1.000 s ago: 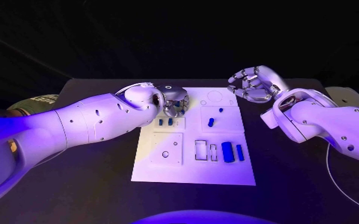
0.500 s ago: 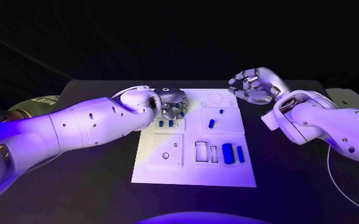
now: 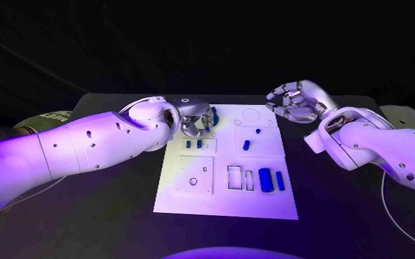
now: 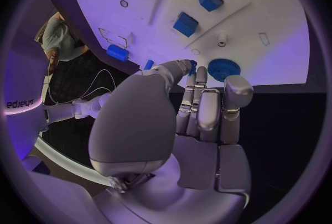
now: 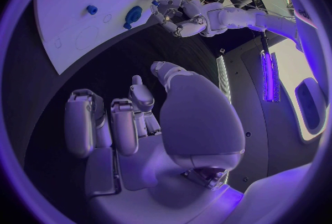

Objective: Assemble the parts on the task board

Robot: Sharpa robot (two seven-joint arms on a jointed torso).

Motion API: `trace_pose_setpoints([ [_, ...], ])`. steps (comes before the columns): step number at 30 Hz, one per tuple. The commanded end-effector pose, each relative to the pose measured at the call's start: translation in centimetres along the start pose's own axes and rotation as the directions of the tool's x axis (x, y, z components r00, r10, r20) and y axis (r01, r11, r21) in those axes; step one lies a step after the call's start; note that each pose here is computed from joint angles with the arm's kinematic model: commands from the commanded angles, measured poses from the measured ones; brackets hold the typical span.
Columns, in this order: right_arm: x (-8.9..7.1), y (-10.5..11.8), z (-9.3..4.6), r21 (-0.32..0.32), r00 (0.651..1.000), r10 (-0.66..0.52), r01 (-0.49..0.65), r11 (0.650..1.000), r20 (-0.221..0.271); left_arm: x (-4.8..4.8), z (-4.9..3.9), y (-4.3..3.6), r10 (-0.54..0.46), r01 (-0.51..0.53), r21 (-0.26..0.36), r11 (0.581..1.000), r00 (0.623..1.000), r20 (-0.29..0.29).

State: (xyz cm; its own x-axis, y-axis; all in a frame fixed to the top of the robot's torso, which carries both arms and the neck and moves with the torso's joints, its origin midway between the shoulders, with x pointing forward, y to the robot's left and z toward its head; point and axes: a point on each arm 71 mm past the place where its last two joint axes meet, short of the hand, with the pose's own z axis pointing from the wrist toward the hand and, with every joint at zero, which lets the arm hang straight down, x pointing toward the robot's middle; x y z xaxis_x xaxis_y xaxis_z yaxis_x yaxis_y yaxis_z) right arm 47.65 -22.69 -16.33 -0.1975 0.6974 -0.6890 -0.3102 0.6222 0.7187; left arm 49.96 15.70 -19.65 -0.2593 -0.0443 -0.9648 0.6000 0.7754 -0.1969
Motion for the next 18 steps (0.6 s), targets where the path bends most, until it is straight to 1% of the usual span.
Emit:
trace_pose_setpoints([
  [1, 0.1, 0.1, 0.0, -0.011, 1.000, -0.006, 0.006, 1.000, -0.005, -0.10, -0.37, 0.45, -0.011, 0.011, -0.023, 1.000, 1.000, -0.006],
  [5, 0.0, 0.1, 0.0, -0.011, 1.000, -0.006, 0.006, 1.000, -0.004, -0.10, -0.88, 1.42, -0.009, 0.009, -0.049, 0.999, 1.000, -0.009],
  [10, 0.1, 0.1, 0.0, -0.011, 1.000, -0.006, 0.006, 1.000, -0.005, -0.11, -1.27, 2.41, -0.008, 0.007, -0.074, 0.997, 1.000, -0.010],
  [13, 0.1, 0.1, 0.0, -0.012, 1.000, -0.006, 0.006, 1.000, -0.005, -0.10, -1.40, 2.70, -0.008, 0.007, -0.081, 0.997, 1.000, -0.011],
  [18, 0.1, 0.1, 0.0, -0.011, 1.000, -0.006, 0.006, 1.000, -0.006, -0.07, -1.55, 2.95, -0.012, 0.010, -0.088, 0.996, 1.000, -0.016],
])
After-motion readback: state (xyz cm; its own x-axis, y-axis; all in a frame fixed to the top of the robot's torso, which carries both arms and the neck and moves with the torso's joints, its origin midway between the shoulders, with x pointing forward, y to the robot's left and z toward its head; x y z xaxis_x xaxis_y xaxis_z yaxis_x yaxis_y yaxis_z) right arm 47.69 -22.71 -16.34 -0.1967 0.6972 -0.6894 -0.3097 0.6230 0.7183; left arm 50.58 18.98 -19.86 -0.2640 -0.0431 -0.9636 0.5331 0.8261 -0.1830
